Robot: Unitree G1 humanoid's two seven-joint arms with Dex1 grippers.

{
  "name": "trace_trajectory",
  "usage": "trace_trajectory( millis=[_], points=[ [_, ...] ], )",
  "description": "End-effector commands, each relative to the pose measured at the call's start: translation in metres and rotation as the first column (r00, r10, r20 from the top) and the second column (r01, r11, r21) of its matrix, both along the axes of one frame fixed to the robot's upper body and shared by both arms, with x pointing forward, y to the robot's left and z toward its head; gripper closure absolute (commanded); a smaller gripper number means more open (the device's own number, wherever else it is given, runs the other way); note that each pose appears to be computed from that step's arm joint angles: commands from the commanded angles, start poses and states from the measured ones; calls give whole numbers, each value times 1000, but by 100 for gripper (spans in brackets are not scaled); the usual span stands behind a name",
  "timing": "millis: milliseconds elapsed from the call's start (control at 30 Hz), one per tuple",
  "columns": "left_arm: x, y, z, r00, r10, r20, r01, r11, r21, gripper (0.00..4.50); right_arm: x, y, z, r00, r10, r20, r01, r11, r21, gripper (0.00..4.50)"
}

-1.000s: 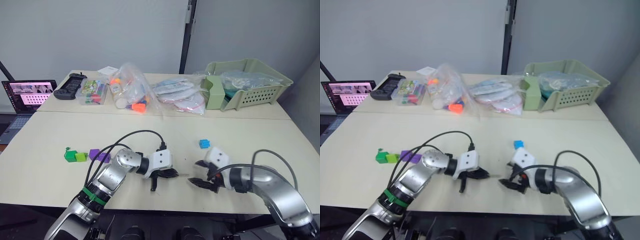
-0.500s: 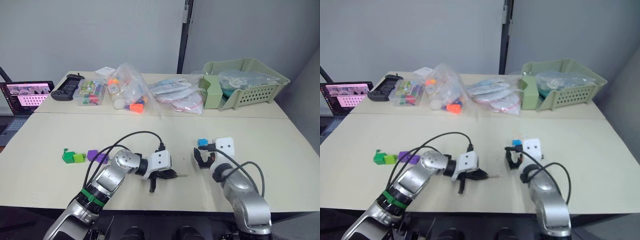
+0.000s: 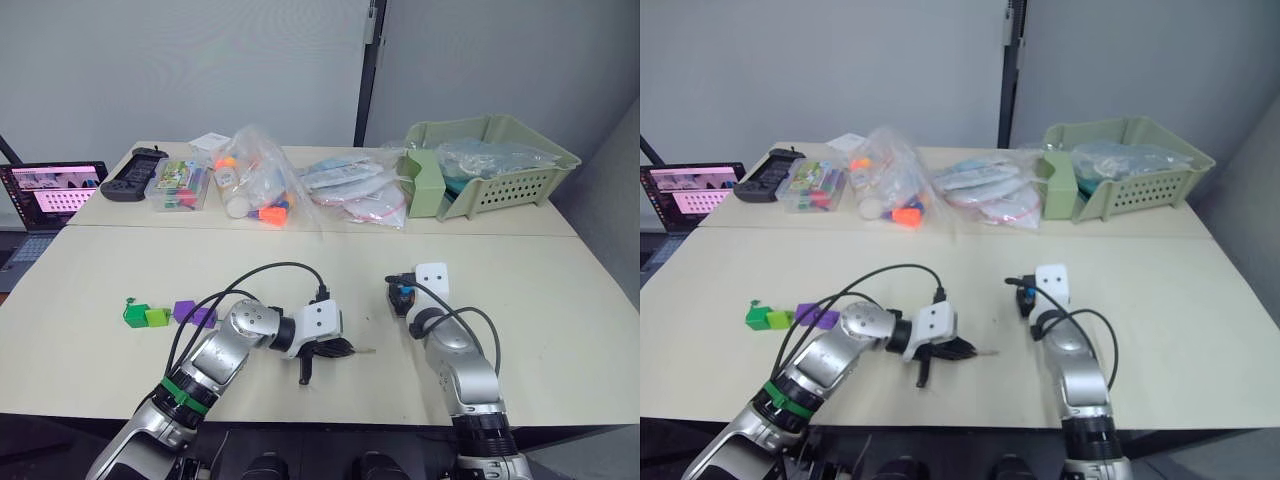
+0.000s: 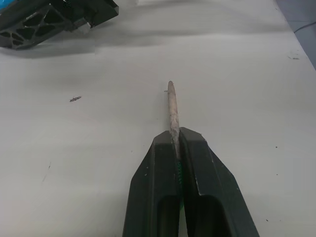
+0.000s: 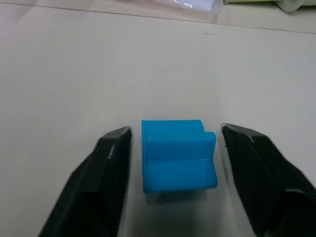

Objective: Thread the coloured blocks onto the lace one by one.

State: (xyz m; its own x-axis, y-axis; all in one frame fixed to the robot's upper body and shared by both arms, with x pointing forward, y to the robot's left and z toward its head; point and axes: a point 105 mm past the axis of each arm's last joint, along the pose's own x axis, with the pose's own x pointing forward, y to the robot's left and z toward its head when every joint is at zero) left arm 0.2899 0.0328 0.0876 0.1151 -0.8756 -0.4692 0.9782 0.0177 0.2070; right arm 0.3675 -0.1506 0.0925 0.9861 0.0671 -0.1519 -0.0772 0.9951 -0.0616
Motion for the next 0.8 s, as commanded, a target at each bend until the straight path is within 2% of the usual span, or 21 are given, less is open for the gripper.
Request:
trace_trajectory(
  millis=[33,67,100,233,367,467,600,800],
  points=[
    [1,-3,12,999,-4,40,5,1000,-26,450,-3,5,19,996,23,83,-26,999,27,293],
    [1,-3,12,999,-4,39,5,1000,-26,450,-4,6,20,996,25,85,-28,999,30,326],
    [1,-3,12,999,-4,38,5,1000,-26,450,-7,6,21,996,26,90,-30,999,42,331],
    [0,-2,11,999,-8,31,9,1000,-26,450,-26,12,33,992,27,122,-35,997,62,331],
    [-1,-1,10,1000,-12,27,12,1000,-26,450,-56,23,40,991,33,129,-41,997,63,331],
    [0,-1,10,1000,-13,27,14,1000,-24,450,-88,38,29,996,70,60,-73,996,57,331],
    [0,0,11,999,-18,28,18,1000,-22,450,-110,44,4,997,51,-59,-46,995,93,331],
    [1,1,11,999,-20,30,21,1000,-17,450,-116,51,-15,990,37,-138,-20,992,125,331]
  ],
)
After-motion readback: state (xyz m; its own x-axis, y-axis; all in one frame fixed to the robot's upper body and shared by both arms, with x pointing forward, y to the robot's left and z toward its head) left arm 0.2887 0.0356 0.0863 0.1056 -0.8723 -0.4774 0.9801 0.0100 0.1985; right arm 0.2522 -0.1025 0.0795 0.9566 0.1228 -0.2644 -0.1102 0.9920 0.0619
